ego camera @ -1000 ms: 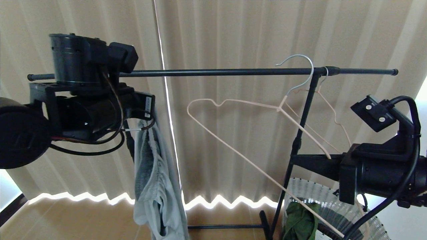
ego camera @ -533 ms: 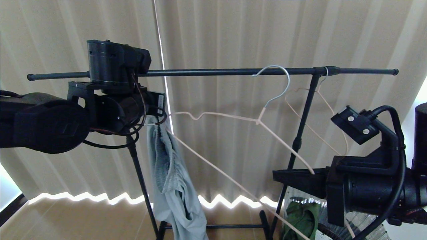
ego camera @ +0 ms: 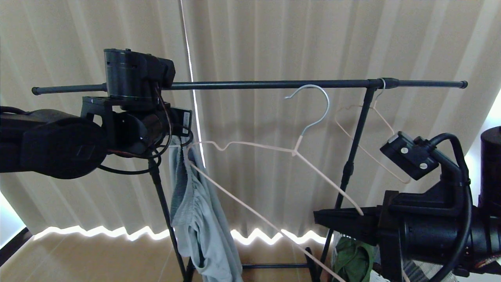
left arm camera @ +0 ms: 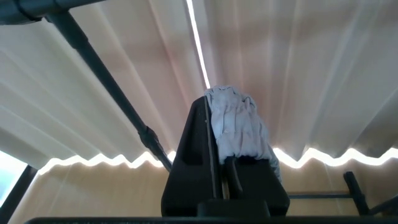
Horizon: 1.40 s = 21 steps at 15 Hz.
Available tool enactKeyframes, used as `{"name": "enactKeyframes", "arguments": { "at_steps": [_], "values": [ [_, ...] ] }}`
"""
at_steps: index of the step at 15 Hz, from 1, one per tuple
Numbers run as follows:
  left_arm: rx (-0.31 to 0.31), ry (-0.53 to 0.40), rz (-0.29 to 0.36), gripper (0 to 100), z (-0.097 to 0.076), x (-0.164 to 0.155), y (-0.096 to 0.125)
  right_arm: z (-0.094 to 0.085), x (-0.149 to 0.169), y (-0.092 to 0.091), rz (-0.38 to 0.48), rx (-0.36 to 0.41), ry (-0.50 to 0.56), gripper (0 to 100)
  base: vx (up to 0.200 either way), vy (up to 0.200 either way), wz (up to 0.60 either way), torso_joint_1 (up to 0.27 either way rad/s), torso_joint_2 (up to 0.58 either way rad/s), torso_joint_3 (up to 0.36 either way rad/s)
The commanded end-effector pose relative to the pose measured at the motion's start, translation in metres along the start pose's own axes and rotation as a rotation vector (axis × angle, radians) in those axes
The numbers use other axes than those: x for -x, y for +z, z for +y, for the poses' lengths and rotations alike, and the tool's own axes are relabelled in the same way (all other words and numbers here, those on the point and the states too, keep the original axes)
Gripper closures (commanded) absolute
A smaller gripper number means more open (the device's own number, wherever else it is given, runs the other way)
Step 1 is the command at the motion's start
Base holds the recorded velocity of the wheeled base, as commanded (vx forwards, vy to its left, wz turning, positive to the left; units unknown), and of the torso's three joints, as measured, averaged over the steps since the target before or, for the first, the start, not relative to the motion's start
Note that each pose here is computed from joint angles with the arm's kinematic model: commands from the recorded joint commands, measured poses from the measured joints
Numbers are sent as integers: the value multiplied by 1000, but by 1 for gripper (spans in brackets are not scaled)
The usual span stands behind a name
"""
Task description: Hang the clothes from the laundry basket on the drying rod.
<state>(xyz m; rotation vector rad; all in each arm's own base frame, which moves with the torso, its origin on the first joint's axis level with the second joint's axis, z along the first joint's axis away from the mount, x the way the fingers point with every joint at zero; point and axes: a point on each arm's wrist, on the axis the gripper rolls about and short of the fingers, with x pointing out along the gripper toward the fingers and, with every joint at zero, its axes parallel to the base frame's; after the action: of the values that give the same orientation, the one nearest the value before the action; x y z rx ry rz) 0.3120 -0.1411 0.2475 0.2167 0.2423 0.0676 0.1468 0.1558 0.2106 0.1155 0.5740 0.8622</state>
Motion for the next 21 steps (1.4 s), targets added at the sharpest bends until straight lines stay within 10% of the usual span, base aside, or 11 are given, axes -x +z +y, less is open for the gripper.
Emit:
{"name": "enactKeyframes", "arguments": {
  "at_steps": [1, 10, 21],
  "values": [
    [-1, 1, 3, 100, 0, -1, -1, 7, 4, -1, -2, 16, 32, 100, 0, 0, 0, 0, 0, 0],
    [-12, 4, -13, 100, 6, 11, 4, -2, -43, 10, 9, -4, -165, 100, 0, 0, 0, 0, 0, 0],
    [-35, 24, -7, 100, 8, 16, 2, -2, -83, 24, -80, -40, -164, 100, 0, 0, 0, 0, 0, 0]
  ]
}}
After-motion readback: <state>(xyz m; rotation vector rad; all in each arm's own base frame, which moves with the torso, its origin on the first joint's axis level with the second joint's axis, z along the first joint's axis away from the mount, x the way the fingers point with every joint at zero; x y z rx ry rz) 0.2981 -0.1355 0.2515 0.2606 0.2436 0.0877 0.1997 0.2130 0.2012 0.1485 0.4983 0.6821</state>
